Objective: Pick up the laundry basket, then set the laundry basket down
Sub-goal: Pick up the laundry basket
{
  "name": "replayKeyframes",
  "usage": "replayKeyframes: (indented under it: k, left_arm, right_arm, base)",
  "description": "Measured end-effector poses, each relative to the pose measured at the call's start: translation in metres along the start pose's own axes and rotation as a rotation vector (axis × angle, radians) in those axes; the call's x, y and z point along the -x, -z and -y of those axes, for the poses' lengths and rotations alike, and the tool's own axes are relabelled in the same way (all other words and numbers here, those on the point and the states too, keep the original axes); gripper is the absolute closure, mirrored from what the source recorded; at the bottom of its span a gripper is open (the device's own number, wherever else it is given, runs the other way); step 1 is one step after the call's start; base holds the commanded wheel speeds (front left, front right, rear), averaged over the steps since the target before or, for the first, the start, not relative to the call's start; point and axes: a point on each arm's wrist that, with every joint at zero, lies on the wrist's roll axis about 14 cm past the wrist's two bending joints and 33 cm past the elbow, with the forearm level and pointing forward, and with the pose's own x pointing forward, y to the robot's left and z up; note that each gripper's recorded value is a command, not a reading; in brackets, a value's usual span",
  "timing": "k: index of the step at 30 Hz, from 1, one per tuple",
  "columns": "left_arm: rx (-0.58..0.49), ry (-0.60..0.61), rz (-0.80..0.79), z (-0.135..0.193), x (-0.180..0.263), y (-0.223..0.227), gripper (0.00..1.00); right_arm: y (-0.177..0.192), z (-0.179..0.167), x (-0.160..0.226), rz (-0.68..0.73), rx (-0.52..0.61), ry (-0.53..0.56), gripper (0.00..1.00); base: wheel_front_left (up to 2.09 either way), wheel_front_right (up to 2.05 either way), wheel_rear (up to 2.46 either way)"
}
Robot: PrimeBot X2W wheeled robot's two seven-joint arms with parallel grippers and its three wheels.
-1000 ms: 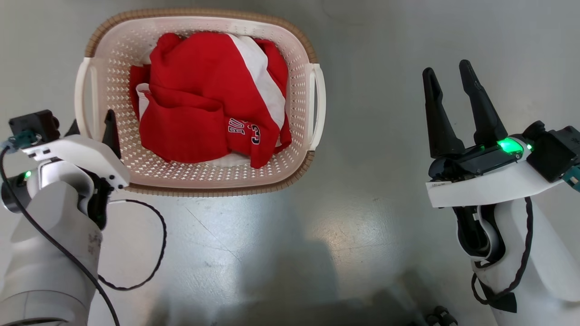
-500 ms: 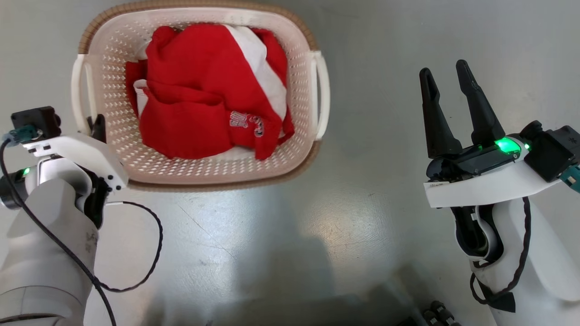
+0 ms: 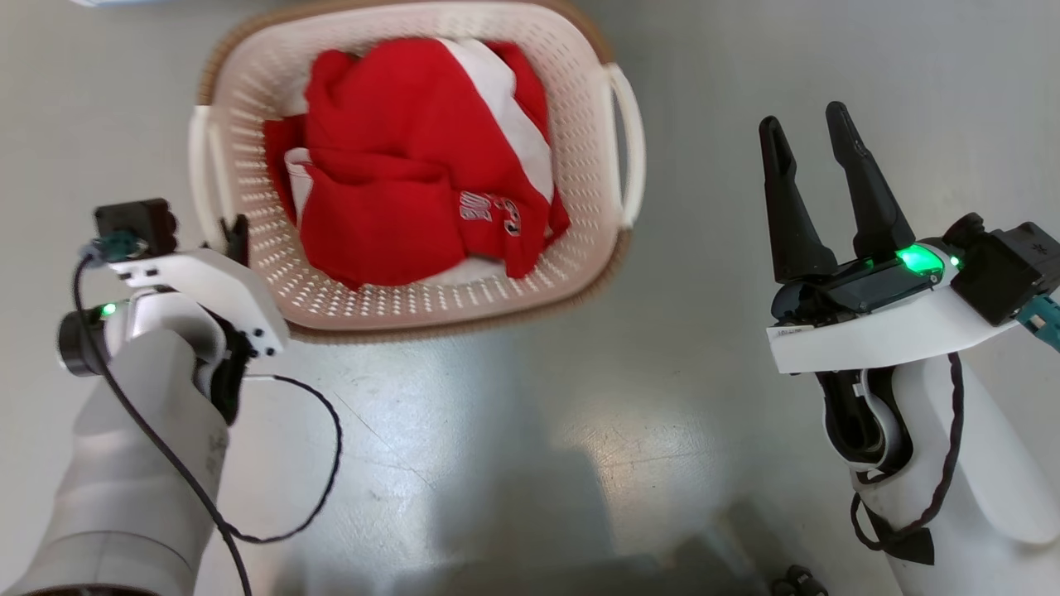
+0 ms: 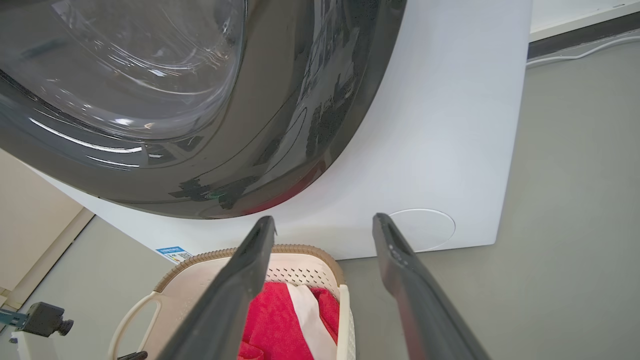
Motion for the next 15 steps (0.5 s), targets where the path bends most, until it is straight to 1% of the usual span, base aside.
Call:
replayKeyframes:
  k: [3, 9, 15]
  left_arm:
    - [0.003, 0.036, 0.009, 0.013, 0.005, 0.0, 1.0]
    - [0.01, 0.061, -0.036, 0.02, 0.02, 0.019, 1.0]
    - [0.063, 0.09, -0.051, 0.033, 0.03, 0.028, 1.0]
  right_arm:
    - [-0.005, -0.003, 0.001, 0.008, -0.004, -0.002, 0.0]
    - [-0.016, -0.006, 0.005, 0.029, -0.006, -0.003, 0.0]
    - [-0.027, -0.008, 0.008, 0.051, -0.01, -0.002, 0.0]
  base:
    - [0.0, 0.0, 0.0]
    - [0.0, 0.0, 0.0]
    - [0.0, 0.0, 0.0]
